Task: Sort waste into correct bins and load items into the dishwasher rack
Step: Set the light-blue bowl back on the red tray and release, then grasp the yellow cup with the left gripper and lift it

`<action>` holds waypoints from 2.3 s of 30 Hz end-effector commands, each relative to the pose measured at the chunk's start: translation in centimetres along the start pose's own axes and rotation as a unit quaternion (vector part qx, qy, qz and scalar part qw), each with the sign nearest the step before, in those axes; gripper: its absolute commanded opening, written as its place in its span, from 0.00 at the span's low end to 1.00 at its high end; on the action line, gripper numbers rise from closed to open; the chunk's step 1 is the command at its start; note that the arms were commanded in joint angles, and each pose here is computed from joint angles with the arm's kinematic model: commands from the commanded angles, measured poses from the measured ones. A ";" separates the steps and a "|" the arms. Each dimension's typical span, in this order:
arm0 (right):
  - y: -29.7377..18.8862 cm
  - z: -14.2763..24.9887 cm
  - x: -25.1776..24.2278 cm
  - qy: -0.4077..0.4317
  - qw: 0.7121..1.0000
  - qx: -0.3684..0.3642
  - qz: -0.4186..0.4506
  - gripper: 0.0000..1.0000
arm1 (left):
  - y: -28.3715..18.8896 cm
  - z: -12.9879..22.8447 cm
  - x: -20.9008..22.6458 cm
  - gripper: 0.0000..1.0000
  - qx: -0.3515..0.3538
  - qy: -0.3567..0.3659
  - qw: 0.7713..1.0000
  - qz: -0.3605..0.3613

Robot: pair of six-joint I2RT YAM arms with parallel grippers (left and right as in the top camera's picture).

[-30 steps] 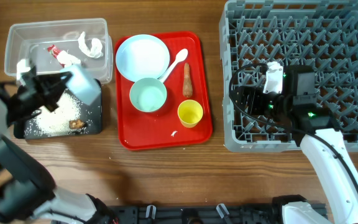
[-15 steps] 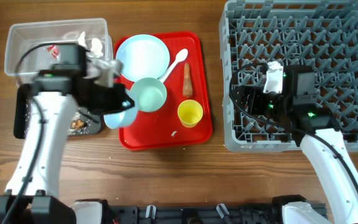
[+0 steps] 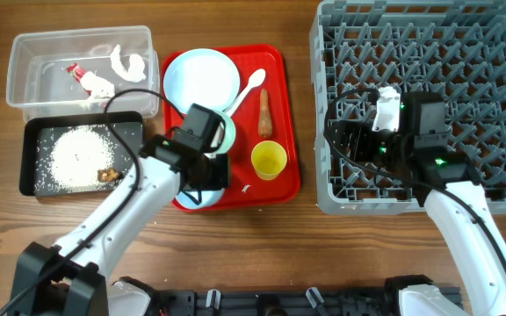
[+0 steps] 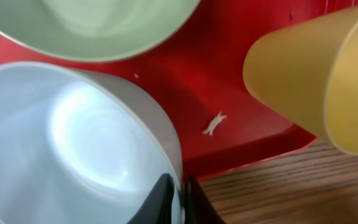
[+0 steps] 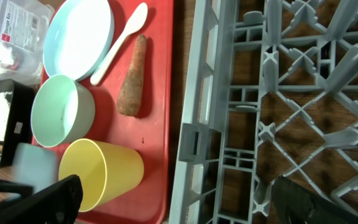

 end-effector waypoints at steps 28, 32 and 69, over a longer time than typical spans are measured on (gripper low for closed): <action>-0.1 -0.7 0.2 0.002 1.000 -0.006 -0.008 0.99 | -0.3 -5.9 -6.9 0.72 -0.102 0.067 0.990 0.064; -0.1 -0.7 0.3 0.002 1.000 -0.006 -0.008 0.99 | 1.9 -4.9 -7.6 0.71 -0.078 0.099 0.990 0.055; -4.0 -7.9 12.8 -0.158 0.916 -0.188 -0.319 1.00 | -14.2 -9.6 -5.5 0.04 0.055 0.015 0.816 0.575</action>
Point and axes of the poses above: each gripper's point midway between its finger pads, its own y axis out along the fingers, its own x axis along the line the jaws close on, z = x × y, the point moved 3 cm from there along -y, back along the fingers, and after that the axes turned 9 degrees about -y, right-handed, at the moved point
